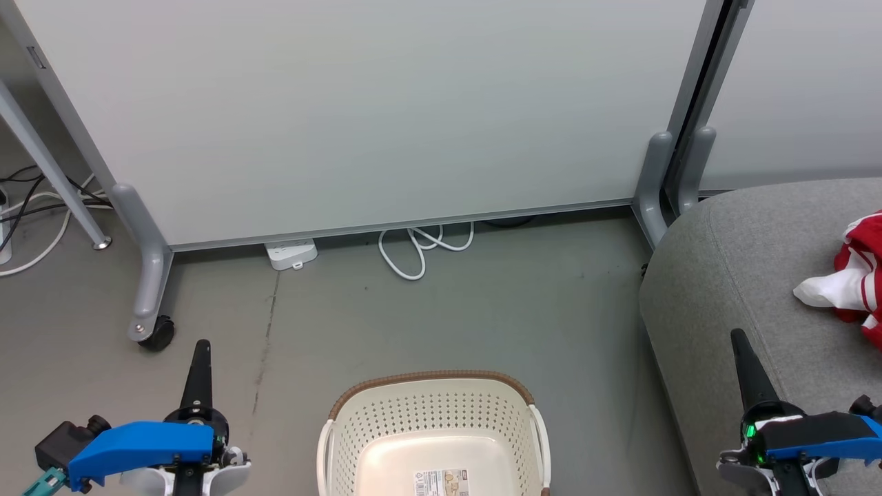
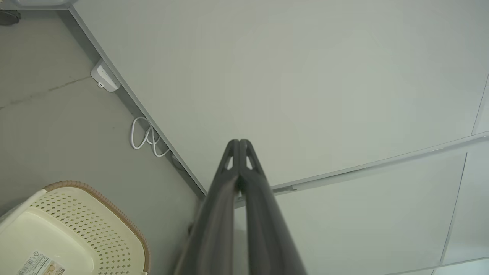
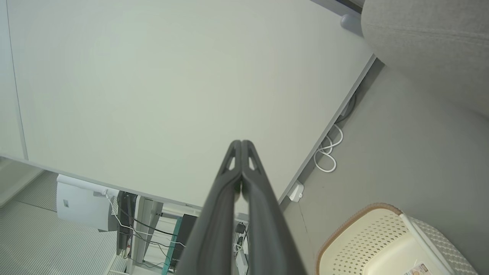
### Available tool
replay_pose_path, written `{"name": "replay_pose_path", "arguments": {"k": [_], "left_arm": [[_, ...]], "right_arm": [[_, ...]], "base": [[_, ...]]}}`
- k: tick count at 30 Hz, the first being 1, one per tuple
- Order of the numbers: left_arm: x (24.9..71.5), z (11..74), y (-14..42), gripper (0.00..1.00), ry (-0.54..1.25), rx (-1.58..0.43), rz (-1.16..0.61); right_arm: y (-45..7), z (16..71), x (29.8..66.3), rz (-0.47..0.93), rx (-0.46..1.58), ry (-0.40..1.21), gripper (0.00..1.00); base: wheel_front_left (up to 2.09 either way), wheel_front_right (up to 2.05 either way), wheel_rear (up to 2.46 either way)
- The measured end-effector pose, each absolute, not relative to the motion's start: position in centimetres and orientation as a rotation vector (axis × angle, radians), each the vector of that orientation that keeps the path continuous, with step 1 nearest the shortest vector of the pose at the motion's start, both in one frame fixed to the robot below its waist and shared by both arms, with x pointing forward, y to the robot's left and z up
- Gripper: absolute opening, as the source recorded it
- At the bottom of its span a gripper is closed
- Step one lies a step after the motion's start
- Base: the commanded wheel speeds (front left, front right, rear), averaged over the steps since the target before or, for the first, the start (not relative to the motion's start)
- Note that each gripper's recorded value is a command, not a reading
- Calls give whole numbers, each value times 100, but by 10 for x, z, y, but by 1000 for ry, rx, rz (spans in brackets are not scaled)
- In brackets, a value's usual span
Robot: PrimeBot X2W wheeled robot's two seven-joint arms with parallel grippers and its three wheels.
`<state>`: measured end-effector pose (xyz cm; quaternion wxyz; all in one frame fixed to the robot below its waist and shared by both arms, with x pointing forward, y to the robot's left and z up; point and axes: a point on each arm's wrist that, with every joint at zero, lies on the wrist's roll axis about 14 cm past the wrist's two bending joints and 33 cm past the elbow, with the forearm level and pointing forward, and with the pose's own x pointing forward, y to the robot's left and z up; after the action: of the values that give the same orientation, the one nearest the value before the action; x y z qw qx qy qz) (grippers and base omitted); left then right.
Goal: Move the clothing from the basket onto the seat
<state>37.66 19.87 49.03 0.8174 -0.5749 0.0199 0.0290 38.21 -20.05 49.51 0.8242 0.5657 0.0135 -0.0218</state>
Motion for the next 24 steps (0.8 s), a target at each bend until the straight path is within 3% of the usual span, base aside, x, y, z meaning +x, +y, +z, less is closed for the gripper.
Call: {"name": "replay_pose_path", "arguments": {"k": [24], "left_arm": [[382, 496, 199, 0, 32, -1430, 39]], "right_arm": [[-200, 500, 385, -27, 1421, 20, 0]], "base": [[0, 0, 0]]}}
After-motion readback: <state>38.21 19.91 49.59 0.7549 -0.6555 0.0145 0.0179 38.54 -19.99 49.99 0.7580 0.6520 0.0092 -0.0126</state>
